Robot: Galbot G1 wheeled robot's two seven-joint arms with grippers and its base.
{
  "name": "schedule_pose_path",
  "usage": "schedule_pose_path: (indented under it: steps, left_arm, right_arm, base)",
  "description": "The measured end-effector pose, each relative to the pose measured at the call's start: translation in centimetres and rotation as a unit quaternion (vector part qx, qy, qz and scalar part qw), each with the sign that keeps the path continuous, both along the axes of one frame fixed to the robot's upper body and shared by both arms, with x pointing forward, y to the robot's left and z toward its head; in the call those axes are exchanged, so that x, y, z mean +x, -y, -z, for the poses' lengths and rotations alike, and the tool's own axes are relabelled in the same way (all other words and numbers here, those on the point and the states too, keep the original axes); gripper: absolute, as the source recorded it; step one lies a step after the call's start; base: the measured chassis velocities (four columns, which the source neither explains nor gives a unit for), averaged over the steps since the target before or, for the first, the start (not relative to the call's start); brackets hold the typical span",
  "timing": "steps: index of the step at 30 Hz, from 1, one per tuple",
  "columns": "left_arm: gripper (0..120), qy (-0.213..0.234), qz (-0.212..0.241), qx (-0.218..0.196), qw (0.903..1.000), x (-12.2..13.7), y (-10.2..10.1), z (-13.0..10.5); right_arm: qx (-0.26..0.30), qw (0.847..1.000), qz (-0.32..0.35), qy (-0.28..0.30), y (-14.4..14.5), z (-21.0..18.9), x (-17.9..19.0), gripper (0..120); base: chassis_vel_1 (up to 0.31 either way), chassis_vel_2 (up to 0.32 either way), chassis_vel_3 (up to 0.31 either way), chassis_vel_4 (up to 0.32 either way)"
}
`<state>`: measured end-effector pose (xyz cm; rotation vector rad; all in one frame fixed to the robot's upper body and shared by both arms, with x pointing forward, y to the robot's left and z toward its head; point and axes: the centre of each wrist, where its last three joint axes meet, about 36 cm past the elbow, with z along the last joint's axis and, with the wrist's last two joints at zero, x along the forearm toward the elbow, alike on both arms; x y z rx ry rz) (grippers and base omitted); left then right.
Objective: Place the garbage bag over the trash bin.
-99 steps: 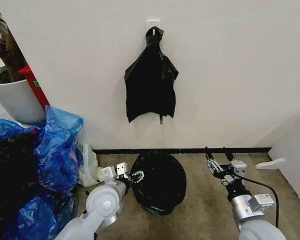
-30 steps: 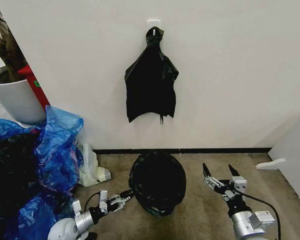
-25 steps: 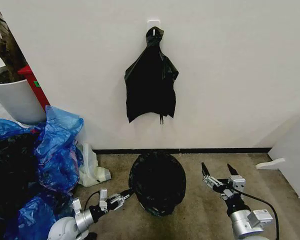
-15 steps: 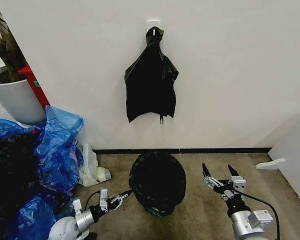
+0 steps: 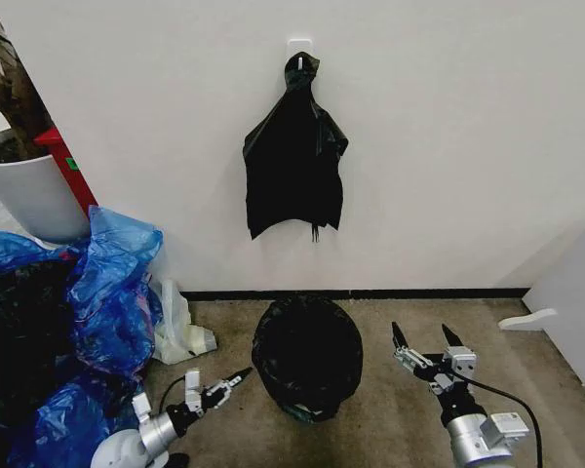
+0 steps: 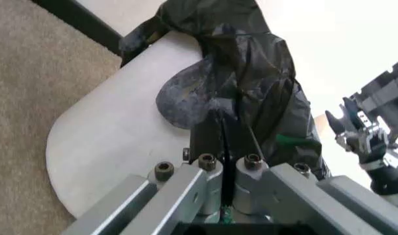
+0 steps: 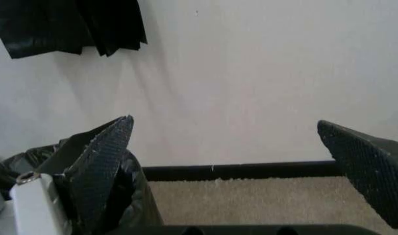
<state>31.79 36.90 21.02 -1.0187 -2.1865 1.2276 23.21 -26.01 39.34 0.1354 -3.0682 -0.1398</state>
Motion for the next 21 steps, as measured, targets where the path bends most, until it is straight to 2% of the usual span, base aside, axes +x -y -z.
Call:
schedule_pose_path:
  steps: [4, 5, 6, 7, 8, 10, 11, 12, 14, 15, 16, 17, 18, 19, 20, 21]
  left_arm:
    - [4, -0.013, -0.007, -0.002, 0.9999, -0.8, 0.9, 0.7]
    - [8, -0.013, -0.007, 0.015, 0.9998, -0.9, 1.3, 0.8]
    - [13, 0.009, 0.005, 0.055, 0.9984, -1.1, 1.9, 0.8]
    - [18, 0.032, 0.023, 0.091, 0.9951, -1.3, 2.3, 0.5]
    - [22, 0.064, 0.042, 0.138, 0.9875, -1.7, 2.9, -0.4]
    - [22, 0.07, 0.044, 0.145, 0.9859, -1.8, 3.0, -0.6]
    - [31, 0.109, 0.032, 0.185, 0.9761, -2.6, 3.5, -1.5]
    - [36, 0.135, 0.014, 0.206, 0.9691, -3.0, 3.5, -1.8]
    - [44, 0.165, 0.001, 0.247, 0.9548, -3.5, 3.0, -2.6]
    - [44, 0.165, 0.001, 0.247, 0.9548, -3.5, 3.0, -2.6]
    - [49, 0.186, -0.002, 0.271, 0.9444, -3.7, 2.5, -3.1]
    - [51, 0.194, -0.005, 0.284, 0.939, -3.8, 2.2, -3.2]
    - [55, 0.217, -0.014, 0.311, 0.9252, -3.9, 1.5, -3.7]
    - [59, 0.225, -0.023, 0.321, 0.9197, -4.1, 1.3, -4.0]
    - [65, 0.241, -0.046, 0.339, 0.9081, -4.4, 1.0, -4.2]
    - [69, 0.25, -0.059, 0.349, 0.9013, -4.6, 0.9, -4.3]
  right_arm:
    - [-0.002, 1.0, -0.001, -0.001, 0.0, 0.0, -0.1, 100]
    - [-0.003, 1.0, -0.002, -0.001, 0.0, 0.0, -0.1, 100]
    - [-0.004, 1.0, -0.002, -0.001, 0.1, 0.0, -0.1, 100]
    - [-0.005, 1.0, -0.002, -0.001, 0.1, 0.0, -0.1, 100]
    - [-0.006, 1.0, -0.002, -0.001, 0.2, 0.0, 0.0, 100]
    - [-0.006, 1.0, -0.001, 0.0, 0.2, 0.0, 0.0, 100]
    - [-0.008, 1.0, 0.001, -0.001, 0.3, 0.0, 0.0, 100]
    - [-0.008, 1.0, 0.002, -0.001, 0.4, 0.1, 0.0, 100]
    - [-0.01, 1.0, 0.005, -0.004, 0.6, 0.4, 0.1, 100]
    - [-0.01, 1.0, 0.005, -0.004, 0.6, 0.4, 0.1, 100]
    - [-0.011, 1.0, 0.006, -0.005, 0.7, 0.5, 0.1, 100]
    - [-0.011, 1.0, 0.006, -0.006, 0.8, 0.6, 0.2, 100]
    - [-0.011, 1.0, 0.008, -0.006, 0.9, 0.7, 0.3, 100]
    - [-0.01, 1.0, 0.008, -0.006, 0.9, 0.7, 0.3, 100]
    - [-0.009, 1.0, 0.01, -0.007, 0.9, 0.8, 0.4, 100]
    - [-0.008, 1.0, 0.011, -0.007, 0.9, 1.0, 0.5, 100]
  base:
    - [0.0, 0.0, 0.0, 0.0]
    - [0.0, 0.0, 0.0, 0.0]
    - [0.0, 0.0, 0.0, 0.0]
    - [0.0, 0.0, 0.0, 0.0]
    - [0.0, 0.0, 0.0, 0.0]
    - [0.0, 0.0, 0.0, 0.0]
    - [0.0, 0.0, 0.0, 0.0]
    - [0.0, 0.0, 0.0, 0.0]
    - [0.0, 0.0, 0.0, 0.0]
    - [0.0, 0.0, 0.0, 0.0]
    - [0.0, 0.0, 0.0, 0.0]
    - [0.0, 0.0, 0.0, 0.0]
    - [0.0, 0.0, 0.0, 0.0]
    - [0.0, 0.0, 0.0, 0.0]
    - [0.0, 0.0, 0.0, 0.0]
    - [0.0, 0.0, 0.0, 0.0]
